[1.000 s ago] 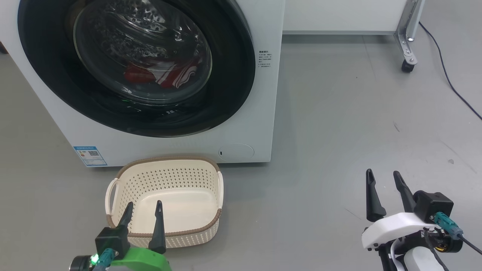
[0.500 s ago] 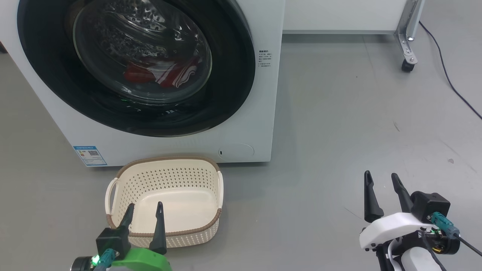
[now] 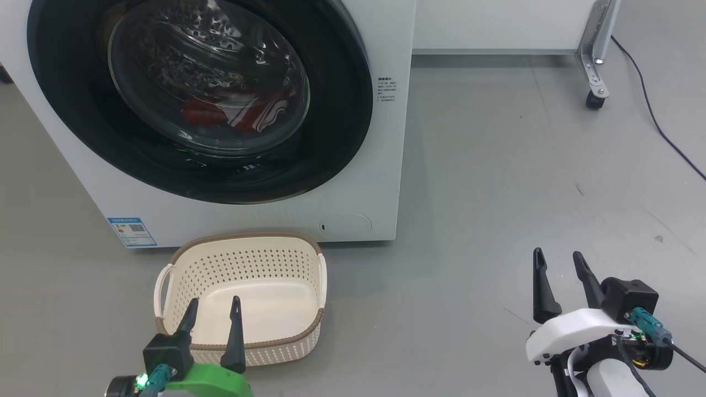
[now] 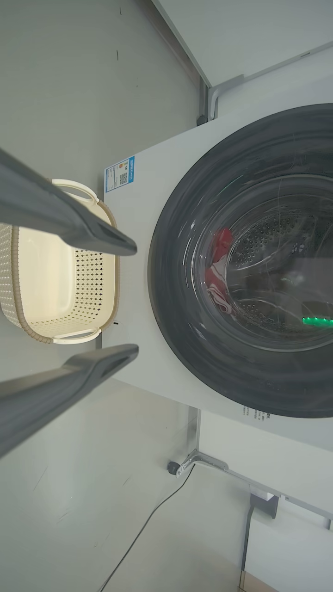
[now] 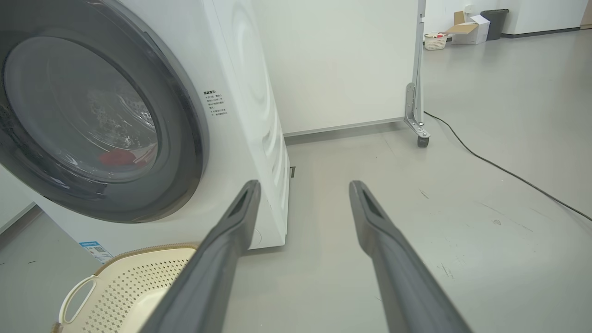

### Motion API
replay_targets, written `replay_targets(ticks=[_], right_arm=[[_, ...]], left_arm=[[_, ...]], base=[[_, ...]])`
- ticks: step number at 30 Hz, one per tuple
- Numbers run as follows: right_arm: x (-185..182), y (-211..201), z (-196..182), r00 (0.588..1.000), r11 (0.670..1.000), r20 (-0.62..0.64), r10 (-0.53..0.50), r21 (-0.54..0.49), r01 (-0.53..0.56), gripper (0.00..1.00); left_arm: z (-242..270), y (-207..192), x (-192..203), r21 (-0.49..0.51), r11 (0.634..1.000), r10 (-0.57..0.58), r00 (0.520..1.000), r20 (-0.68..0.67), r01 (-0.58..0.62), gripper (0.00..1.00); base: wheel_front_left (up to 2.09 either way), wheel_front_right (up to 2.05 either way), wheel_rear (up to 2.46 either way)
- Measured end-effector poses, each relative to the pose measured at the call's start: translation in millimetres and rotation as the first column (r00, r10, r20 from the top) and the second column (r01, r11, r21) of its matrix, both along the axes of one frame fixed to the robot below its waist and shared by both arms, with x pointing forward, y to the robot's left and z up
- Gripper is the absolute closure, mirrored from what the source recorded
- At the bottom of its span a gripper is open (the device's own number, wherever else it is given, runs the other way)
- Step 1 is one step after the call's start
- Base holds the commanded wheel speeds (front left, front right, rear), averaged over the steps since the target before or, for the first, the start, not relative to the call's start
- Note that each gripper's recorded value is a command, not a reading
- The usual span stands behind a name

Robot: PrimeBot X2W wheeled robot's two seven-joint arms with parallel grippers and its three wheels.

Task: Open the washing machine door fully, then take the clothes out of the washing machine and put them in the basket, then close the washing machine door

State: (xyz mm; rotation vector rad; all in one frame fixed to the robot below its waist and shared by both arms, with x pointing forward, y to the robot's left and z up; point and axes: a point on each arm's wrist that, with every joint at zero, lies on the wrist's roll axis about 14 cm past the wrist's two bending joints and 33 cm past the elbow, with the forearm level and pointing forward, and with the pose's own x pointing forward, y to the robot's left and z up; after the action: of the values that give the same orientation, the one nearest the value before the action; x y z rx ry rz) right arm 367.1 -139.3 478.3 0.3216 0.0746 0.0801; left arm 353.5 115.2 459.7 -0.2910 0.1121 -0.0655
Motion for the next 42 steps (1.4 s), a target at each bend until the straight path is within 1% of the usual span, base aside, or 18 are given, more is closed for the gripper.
replay_targets(ticks=[19,20,21,28,32,34,37,38,42], right_arm=[[1,1,-3,1.000,1.000,-0.009,0.001,0.002,-0.001,0.00],[1,0,-2,1.000,1.000,-0.008,-0.002,0.009,0.002,0.63],[1,0,-2,1.000,1.000,-0.007,-0.005,0.017,0.005,1.00],[5,-1,2,1.000,0.999,0.010,-0.007,0.032,0.007,1.00],[12,-3,3,1.000,0.998,0.010,-0.018,0.066,0.018,1.00],[17,-2,4,1.000,0.998,0.015,-0.012,0.068,0.011,1.00],[28,-5,8,0.999,0.992,0.022,-0.026,0.121,0.023,1.00],[28,-5,8,0.999,0.992,0.022,-0.026,0.121,0.023,1.00],[44,-10,12,0.998,0.968,0.022,-0.054,0.248,0.047,1.00]], left_arm=[[-2,0,0,-0.002,1.000,-0.001,1.000,-0.007,0.001,0.00],[-2,0,0,-0.002,1.000,-0.001,1.000,-0.008,0.001,0.00],[-3,-1,0,-0.002,1.000,-0.001,1.000,-0.009,0.001,0.00],[-5,-2,2,-0.003,1.000,-0.004,1.000,-0.016,0.004,0.00],[-7,-1,6,-0.003,1.000,-0.001,1.000,-0.023,0.001,0.00],[-6,-1,10,-0.002,1.000,-0.002,1.000,-0.019,0.002,0.00],[-8,-3,13,0.000,1.000,-0.007,1.000,-0.026,0.007,0.00],[-8,-3,13,0.000,1.000,-0.007,1.000,-0.026,0.007,0.00],[-10,-6,20,0.001,1.000,-0.017,0.999,-0.028,0.017,0.00]], base=[[0.00,0.00,0.00],[0.00,0.00,0.00],[0.00,0.00,0.00],[0.00,0.00,0.00],[0.00,0.00,0.00],[0.00,0.00,0.00],[0.00,0.00,0.00],[0.00,0.00,0.00],[0.00,0.00,0.00]])
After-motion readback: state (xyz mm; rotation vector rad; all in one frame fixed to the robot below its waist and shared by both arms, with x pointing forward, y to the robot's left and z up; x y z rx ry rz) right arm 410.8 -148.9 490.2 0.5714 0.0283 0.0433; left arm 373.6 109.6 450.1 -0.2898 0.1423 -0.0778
